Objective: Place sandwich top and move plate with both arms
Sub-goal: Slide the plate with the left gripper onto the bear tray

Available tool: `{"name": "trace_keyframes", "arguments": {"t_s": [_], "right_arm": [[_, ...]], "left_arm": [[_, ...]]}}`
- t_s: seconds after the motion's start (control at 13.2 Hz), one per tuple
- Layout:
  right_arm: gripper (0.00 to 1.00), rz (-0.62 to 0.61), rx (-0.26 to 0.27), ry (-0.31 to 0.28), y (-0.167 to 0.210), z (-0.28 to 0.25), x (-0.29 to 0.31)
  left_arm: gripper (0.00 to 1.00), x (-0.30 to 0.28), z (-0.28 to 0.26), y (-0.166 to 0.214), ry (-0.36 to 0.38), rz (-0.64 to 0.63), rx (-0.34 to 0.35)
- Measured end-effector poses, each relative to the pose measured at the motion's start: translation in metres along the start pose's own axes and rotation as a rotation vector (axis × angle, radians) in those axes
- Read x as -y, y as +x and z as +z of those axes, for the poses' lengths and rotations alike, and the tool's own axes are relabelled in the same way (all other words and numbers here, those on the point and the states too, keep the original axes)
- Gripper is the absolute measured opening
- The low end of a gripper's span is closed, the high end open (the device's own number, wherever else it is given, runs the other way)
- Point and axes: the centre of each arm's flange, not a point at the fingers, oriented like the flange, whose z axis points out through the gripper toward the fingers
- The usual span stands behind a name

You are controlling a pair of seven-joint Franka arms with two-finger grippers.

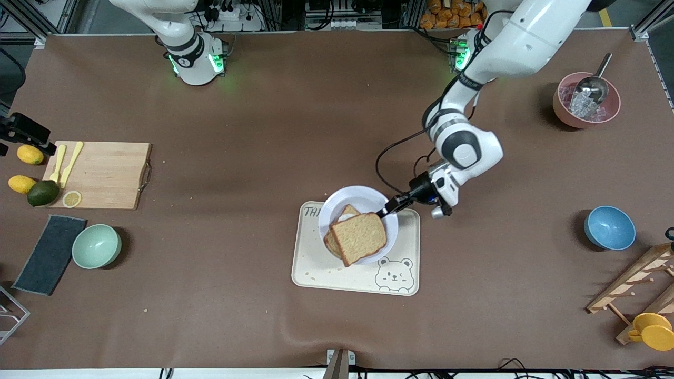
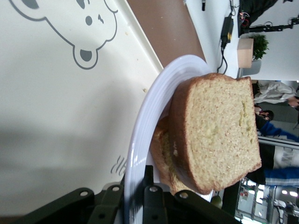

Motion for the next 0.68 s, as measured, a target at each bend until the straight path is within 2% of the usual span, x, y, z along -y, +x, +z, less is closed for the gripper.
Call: {"name": "trace_keyframes", "arguments": {"t_s": [0.23,0.68], "right_arm": [[1.00,0.000,0.001,0.000,0.000,0.000,0.000],[1.00,0.001,0.003,0.000,0.000,0.000,0.000]], "left_arm": [[0.11,0.011,0.042,-0.014,0.027,-0.033,0.001],[0.11,0.026,0.056,-0.006,0.043,-0.036,-0.011]]}}
